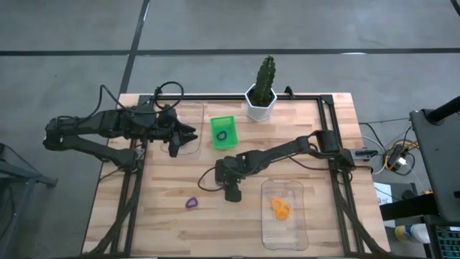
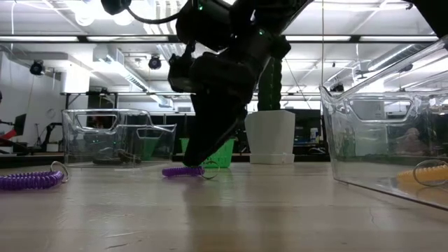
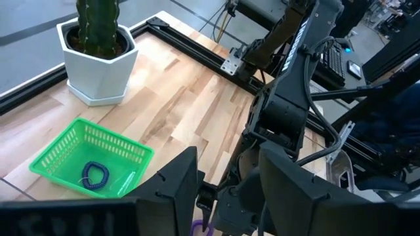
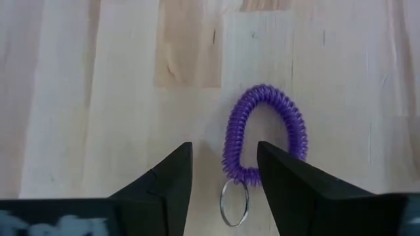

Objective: Sort spring keychains
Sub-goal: Put the top violet spring keychain into the green bin

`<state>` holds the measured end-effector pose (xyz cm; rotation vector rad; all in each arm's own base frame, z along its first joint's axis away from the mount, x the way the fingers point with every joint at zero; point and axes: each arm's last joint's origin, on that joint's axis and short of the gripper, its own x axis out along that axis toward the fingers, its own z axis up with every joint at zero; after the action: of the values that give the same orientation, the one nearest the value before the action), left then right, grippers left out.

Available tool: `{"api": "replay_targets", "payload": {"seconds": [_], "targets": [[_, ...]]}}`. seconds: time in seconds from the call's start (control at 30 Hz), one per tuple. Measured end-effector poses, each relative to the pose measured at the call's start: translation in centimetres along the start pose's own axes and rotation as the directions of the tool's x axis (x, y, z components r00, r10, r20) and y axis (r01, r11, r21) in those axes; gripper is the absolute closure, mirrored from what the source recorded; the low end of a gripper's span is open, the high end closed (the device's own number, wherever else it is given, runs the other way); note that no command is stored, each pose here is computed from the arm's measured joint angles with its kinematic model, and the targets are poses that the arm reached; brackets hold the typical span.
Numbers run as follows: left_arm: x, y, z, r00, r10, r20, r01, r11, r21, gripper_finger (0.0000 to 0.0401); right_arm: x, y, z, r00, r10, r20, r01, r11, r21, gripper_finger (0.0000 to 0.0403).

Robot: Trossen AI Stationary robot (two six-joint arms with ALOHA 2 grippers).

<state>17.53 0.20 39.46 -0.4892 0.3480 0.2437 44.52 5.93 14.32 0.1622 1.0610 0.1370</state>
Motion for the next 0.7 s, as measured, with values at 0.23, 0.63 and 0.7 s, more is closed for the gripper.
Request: {"api": "replay_targets", "payload": {"seconds": [0.23,0.63,0.7], "targets": [[0.0,0.0,0.0,1.0,0.0,0.001,0.0,1.0,0.0,0.0245,0.2,-0.3,-0.3,1.0,-0.022,-0.005,0.022,1.0,0.003,0.0243],[0.0,0.0,0.0,1.0,0.0,0.001,0.0,1.0,-0.008,0.0245,0.8,-1.0,-1.5,0.999,-0.034,-0.021,0.035,0.998,0.044,0.0275],[0.0,0.0,0.0,1.0,-0.001,0.001,0.001,1.0,-0.009,0.0245,0.8,-1.0,-1.4,0.999,-0.039,-0.021,0.04,0.998,0.049,0.0288]]}}
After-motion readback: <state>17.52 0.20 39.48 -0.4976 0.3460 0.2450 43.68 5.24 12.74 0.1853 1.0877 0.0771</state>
